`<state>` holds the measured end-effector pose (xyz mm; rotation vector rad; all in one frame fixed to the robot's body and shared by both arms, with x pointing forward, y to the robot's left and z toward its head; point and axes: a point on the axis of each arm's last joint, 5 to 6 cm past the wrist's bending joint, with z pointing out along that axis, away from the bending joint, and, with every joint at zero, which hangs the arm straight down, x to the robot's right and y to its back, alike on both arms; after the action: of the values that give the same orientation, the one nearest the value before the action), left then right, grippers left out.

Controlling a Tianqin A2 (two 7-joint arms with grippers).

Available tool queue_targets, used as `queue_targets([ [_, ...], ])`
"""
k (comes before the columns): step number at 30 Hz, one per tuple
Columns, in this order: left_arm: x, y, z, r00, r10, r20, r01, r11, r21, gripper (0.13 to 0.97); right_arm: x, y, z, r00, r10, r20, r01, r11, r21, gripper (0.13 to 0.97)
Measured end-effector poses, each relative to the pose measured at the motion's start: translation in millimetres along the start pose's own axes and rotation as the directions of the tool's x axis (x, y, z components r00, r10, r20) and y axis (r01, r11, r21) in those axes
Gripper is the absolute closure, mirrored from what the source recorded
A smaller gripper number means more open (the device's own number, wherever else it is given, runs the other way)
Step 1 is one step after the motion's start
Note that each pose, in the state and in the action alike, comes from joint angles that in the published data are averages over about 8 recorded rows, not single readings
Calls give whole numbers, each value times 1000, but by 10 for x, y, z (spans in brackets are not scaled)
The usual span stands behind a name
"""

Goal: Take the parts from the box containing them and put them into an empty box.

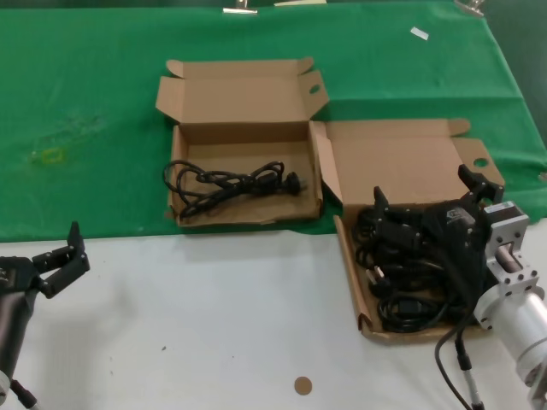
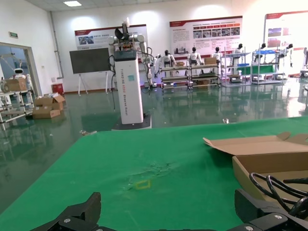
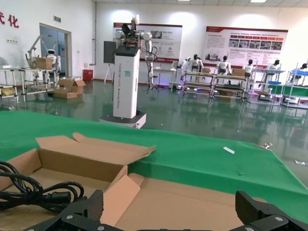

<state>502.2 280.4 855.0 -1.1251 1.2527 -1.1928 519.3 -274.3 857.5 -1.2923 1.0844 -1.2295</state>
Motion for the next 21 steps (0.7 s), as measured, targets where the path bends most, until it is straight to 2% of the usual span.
queue_targets([
  [21,0,0,0,1000,0,0,0,1000,0,132,0,0,0,1000,0,0,0,1000,0,130],
])
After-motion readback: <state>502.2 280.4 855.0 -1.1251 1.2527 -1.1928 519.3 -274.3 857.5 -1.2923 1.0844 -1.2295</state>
